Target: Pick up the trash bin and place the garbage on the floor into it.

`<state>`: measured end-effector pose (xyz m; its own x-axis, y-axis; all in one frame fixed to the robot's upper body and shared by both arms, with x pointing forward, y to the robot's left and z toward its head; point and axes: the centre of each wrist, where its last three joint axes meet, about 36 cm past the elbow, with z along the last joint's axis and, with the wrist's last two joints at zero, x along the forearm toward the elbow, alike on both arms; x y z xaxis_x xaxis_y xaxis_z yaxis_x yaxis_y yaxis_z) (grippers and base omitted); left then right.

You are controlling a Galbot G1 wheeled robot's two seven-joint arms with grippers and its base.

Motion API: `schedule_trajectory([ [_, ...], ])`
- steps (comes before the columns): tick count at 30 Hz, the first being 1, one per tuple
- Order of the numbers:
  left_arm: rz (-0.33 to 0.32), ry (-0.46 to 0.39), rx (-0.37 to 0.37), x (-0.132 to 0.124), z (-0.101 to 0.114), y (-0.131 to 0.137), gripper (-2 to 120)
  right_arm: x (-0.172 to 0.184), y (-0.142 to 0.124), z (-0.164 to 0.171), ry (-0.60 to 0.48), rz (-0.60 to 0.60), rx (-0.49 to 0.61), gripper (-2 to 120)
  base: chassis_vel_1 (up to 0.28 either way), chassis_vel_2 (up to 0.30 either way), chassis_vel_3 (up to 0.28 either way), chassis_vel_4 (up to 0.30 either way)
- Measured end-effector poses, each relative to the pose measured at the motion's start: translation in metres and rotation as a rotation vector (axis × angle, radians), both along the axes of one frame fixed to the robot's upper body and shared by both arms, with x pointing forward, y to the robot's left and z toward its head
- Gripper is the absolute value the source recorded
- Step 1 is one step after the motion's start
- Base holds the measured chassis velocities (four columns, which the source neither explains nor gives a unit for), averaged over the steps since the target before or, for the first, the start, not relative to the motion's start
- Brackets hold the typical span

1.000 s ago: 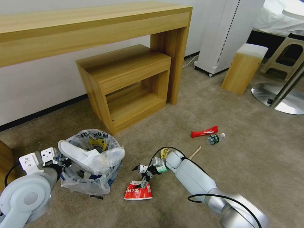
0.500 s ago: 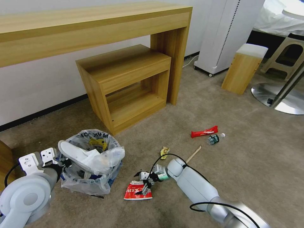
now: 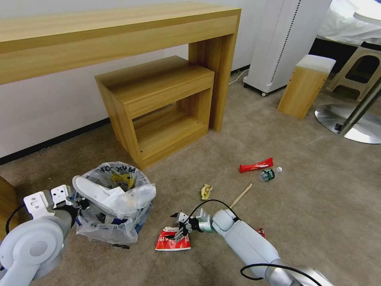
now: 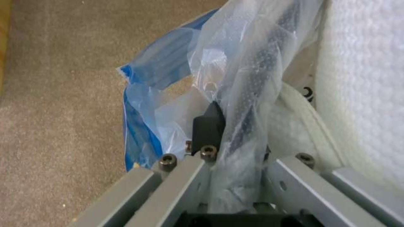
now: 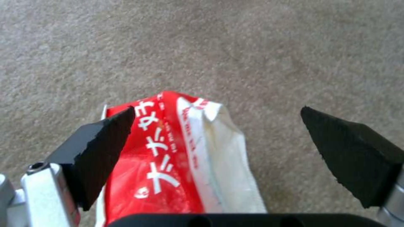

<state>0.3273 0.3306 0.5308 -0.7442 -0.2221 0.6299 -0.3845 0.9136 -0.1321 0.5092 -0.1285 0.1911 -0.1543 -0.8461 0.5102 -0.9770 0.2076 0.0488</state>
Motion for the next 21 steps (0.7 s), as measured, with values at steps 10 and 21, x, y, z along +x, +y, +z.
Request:
schedule_trajectory([
  [10, 0.001, 0.000, 0.000, -0.001, 0.000, 0.000, 0, -0.010, 0.002, -0.007, 0.023, 0.096, -0.028, 76, 0.000, 0.000, 0.000, 0.000],
  [21, 0.000, -0.003, 0.000, -0.001, 0.001, -0.001, 0, -0.014, -0.003, -0.008, -0.005, 0.222, -0.122, 68, 0.000, 0.000, 0.000, 0.000],
])
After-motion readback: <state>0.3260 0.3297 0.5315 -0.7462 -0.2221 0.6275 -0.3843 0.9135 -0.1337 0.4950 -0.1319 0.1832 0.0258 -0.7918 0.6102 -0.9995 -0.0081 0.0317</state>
